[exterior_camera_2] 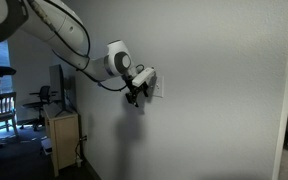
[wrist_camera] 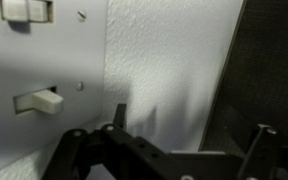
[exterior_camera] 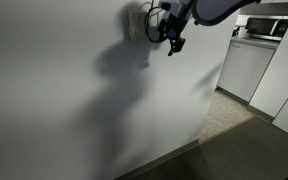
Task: Turn off the left light switch
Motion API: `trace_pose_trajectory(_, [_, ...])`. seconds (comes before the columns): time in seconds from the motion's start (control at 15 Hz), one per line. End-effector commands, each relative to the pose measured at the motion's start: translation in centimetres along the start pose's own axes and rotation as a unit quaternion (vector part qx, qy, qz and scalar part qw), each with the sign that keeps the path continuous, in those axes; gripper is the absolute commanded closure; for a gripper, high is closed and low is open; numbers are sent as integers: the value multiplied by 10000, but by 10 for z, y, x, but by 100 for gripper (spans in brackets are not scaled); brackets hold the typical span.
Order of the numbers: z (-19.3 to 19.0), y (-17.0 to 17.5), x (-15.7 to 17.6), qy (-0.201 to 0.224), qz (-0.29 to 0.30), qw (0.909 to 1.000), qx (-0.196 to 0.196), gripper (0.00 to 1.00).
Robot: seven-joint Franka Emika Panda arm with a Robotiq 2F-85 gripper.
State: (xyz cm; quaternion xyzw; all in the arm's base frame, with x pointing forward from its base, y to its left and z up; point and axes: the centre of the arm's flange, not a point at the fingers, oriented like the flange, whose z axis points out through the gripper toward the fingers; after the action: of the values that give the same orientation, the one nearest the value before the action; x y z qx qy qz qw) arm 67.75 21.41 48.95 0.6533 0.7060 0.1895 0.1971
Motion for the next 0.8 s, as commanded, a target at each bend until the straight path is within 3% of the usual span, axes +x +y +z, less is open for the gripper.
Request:
trace_pose_trajectory(0.0, [-4, 1, 0, 104, -218, 9997, 59, 0])
trace_pose_trajectory(0.2, [-16, 0, 9, 95, -471, 9987, 166, 0])
trace_pose_trajectory(0.73, [-62, 6, 20, -40, -727, 9973, 6, 0])
